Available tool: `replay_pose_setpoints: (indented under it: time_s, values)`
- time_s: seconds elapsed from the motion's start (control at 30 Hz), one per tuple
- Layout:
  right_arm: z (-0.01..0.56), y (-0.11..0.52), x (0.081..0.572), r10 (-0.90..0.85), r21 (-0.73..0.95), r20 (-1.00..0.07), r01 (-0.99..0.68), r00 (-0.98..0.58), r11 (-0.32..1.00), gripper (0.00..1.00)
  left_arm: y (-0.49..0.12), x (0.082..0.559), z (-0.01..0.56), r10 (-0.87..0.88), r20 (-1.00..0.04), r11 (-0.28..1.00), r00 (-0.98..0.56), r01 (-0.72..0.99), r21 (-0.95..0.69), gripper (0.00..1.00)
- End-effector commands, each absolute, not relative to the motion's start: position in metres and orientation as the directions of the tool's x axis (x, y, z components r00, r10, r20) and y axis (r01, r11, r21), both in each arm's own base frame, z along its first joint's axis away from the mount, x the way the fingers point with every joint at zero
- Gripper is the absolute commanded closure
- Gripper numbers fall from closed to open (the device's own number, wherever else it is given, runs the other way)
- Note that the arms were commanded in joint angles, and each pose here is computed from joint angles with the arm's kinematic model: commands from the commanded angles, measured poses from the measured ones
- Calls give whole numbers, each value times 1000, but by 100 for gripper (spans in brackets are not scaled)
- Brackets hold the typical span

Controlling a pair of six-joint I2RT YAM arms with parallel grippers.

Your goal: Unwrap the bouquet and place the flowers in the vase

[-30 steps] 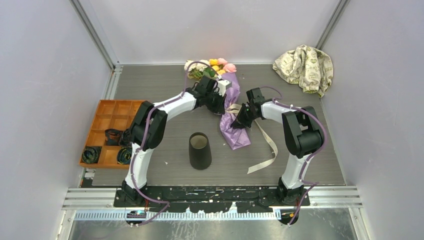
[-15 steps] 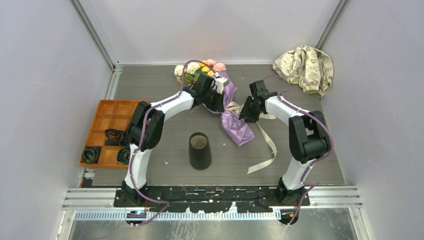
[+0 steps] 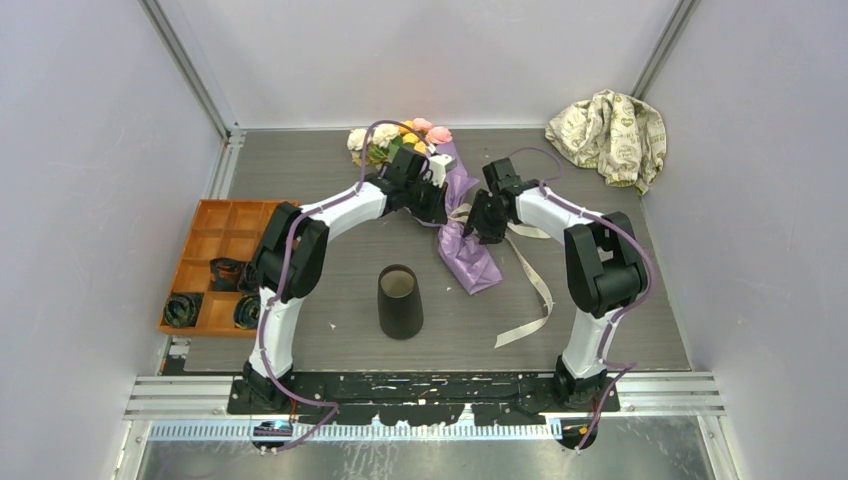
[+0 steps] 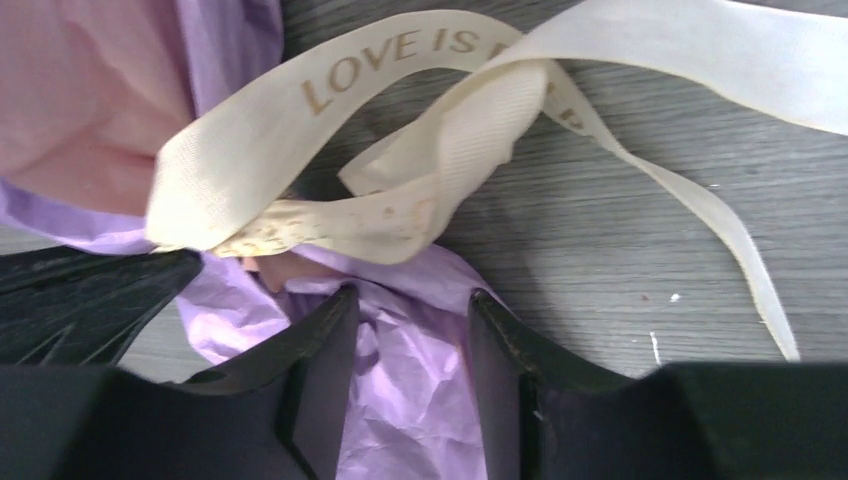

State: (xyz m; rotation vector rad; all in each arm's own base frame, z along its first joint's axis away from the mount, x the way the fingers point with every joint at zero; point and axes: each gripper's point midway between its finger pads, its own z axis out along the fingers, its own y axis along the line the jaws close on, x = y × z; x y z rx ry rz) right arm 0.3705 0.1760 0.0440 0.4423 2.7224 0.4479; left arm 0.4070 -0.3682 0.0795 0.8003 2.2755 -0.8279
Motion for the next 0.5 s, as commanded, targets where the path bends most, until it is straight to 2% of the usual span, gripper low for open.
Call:
replay_pose_setpoints:
  time_s: [0.0,0.07,0.17,0.3,0.37,0.47]
  values:
    - [74,192,391,342,405,-372,180,-863,896,45,-380,407,125,297,-760,573,-578,745,-342,100]
    - [76,193,391,336,407,-385,169,-860,898,41,-380,407,125,300,-759,573,-578,745,-341,100]
    - [71,195,390,323,409,-368,160,-872,899,41,-381,405,126,300,-759,569,-578,747,-344,100]
    - [57,202,392,319,425,-342,157,-884,891,47,-381,403,135,292,-768,561,-570,752,-345,100]
    - [50,205,396,317,429,-337,155,-887,890,55,-381,402,139,289,-772,554,-566,757,-347,100]
    - [44,205,404,318,419,-342,160,-884,894,84,-380,400,141,296,-772,552,-562,761,-342,100]
